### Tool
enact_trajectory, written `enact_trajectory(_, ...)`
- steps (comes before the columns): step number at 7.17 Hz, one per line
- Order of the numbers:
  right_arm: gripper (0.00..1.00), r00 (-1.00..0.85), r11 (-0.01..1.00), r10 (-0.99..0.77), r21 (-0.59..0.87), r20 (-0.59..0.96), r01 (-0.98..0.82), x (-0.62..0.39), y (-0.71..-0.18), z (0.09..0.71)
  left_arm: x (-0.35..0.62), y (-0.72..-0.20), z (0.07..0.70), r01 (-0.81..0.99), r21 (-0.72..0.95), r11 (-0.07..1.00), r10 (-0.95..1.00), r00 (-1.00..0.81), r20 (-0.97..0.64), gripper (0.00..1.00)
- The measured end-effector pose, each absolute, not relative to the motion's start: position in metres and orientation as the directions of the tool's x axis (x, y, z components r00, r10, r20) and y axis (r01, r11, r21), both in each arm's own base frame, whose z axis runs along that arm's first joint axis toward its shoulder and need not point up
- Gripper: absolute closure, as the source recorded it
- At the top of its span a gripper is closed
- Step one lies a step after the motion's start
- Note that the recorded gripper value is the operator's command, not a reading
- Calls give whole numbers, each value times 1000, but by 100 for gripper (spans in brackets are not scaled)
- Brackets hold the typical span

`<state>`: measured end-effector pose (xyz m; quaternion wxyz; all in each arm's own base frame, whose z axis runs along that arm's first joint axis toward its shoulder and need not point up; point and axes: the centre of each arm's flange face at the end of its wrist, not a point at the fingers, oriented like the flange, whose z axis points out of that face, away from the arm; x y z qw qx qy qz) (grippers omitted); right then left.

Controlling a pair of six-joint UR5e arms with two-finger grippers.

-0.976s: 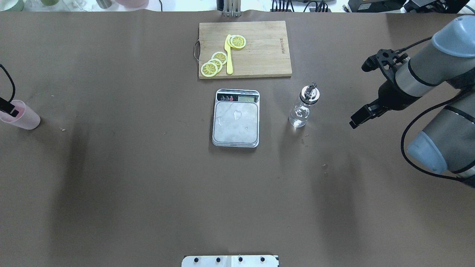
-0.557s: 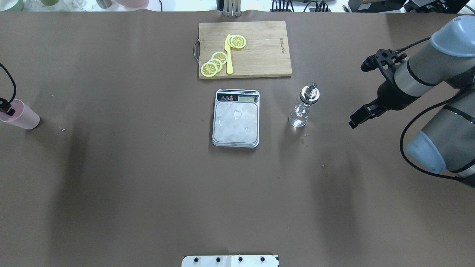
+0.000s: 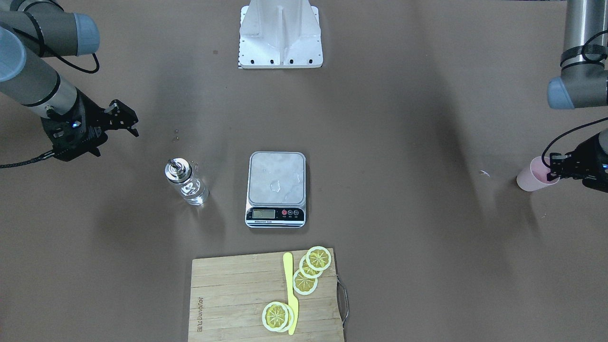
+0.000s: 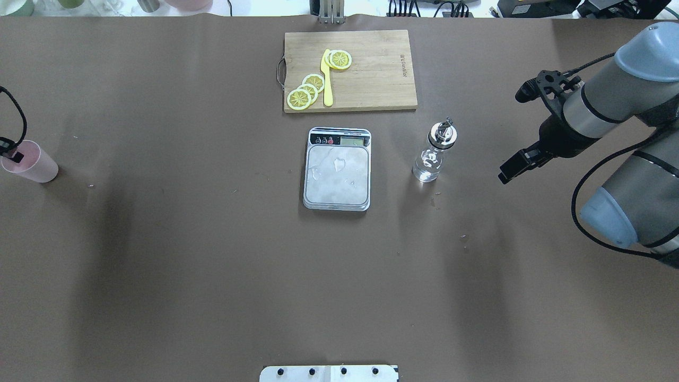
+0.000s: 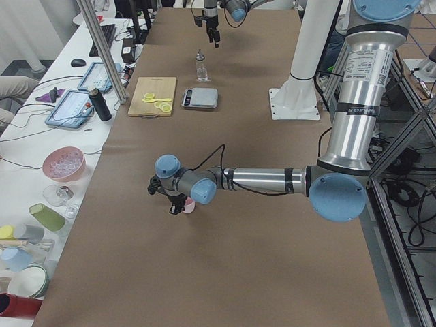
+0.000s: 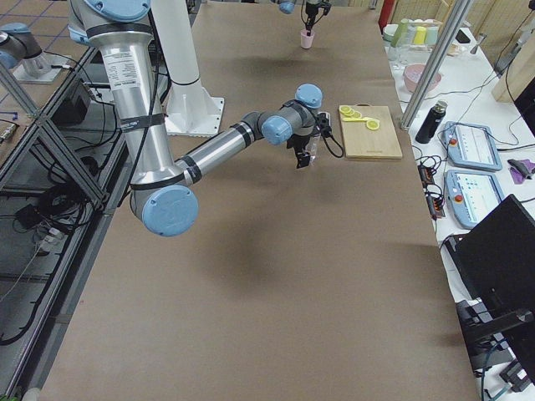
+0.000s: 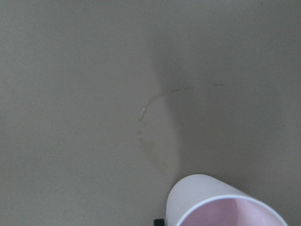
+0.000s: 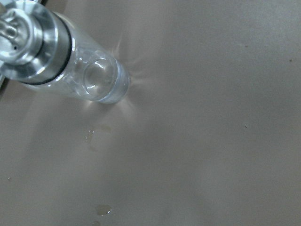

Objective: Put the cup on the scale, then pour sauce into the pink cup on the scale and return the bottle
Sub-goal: 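Grasp the pink cup with the left gripper while the right gripper holds the bottle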

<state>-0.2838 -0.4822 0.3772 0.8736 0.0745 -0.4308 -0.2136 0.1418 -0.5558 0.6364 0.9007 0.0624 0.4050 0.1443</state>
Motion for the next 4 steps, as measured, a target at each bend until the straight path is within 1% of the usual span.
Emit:
enact_trajectory(2,0,530,890,-454,333,716,312,-291,-483,367,153,-562,582,-148,213,966,259,576,-775,100)
enact_trajectory(4,0,541,881,-472,356,696,311,-315,-480,350,193,-570,517,-97,167,981,193,537,-821,100)
